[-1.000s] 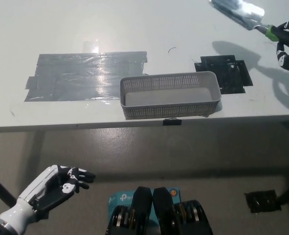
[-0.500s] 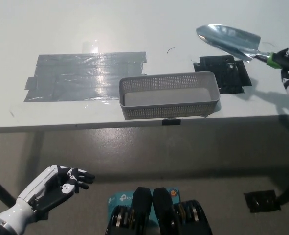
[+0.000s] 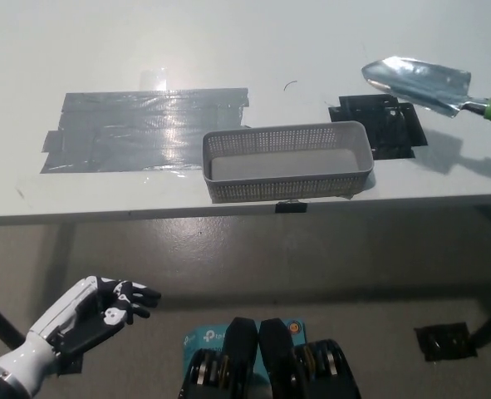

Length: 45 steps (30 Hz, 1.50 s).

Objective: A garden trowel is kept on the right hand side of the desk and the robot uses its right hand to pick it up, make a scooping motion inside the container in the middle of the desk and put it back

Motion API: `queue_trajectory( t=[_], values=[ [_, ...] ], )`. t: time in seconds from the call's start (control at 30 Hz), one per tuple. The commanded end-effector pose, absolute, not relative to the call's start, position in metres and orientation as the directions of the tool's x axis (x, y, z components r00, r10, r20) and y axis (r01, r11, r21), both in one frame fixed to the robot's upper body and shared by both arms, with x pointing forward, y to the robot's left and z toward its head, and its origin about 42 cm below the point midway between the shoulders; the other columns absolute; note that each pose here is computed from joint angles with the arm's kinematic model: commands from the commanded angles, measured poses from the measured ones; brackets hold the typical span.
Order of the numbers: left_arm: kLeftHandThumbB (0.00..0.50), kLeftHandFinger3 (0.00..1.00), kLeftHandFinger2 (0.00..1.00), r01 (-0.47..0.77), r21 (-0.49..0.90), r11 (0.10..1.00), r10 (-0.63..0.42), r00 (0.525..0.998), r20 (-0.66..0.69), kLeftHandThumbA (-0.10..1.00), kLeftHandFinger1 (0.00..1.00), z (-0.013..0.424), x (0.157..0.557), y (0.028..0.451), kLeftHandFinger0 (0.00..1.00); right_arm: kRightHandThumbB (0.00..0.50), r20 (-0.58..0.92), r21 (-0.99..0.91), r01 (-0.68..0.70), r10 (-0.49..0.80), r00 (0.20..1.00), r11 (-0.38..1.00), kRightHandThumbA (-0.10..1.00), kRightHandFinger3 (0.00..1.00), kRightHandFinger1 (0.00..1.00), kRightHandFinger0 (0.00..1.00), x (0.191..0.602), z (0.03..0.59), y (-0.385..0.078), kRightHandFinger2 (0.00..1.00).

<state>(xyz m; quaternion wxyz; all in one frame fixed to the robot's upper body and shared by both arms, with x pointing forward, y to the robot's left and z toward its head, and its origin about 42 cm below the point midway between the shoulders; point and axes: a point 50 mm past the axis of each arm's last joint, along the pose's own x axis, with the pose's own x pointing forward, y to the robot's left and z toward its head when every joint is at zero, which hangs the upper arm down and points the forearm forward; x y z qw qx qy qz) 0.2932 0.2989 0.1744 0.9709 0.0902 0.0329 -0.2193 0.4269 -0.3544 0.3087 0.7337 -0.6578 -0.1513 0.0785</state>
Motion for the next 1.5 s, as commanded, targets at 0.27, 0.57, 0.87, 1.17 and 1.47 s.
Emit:
queue_trajectory(
  t=[0.27,0.57,0.87,1.17,1.47],
  values=[
    [0.047,0.49,0.61,0.442,0.192,0.876,-0.438,0.896,-0.065,0.97,0.64,0.188,0.3,0.305,0.64,0.12,0.194,-0.968,0.249,0.535,0.822,-0.033,-0.1,0.32,0.14,0.0,0.419,0.342,-0.338,0.49],
    [0.065,0.51,0.6,0.442,0.187,0.877,-0.44,0.896,-0.057,0.97,0.63,0.191,0.305,0.305,0.62,0.164,0.175,-0.95,0.283,0.525,0.833,-0.132,-0.1,0.43,0.08,0.0,0.423,0.346,-0.349,0.41],
    [0.019,0.53,0.62,0.456,0.211,0.864,-0.455,0.889,-0.057,1.0,0.64,0.194,0.305,0.304,0.64,0.097,0.122,-0.944,0.235,0.417,0.901,-0.232,-0.1,0.18,0.01,0.0,0.442,0.371,-0.357,0.26],
    [0.06,0.54,0.63,0.461,0.207,0.863,-0.46,0.886,-0.057,0.96,0.65,0.2,0.308,0.303,0.66,0.166,0.108,-0.907,0.292,0.5,0.859,-0.305,-0.1,0.02,0.14,0.0,0.453,0.387,-0.324,0.55],
    [0.055,0.55,0.62,0.467,0.221,0.856,-0.468,0.882,-0.048,1.0,0.64,0.207,0.311,0.303,0.65,0.23,0.084,-0.84,0.403,0.646,0.759,-0.365,-0.1,0.31,0.05,0.0,0.434,0.383,-0.291,0.44]
  ],
)
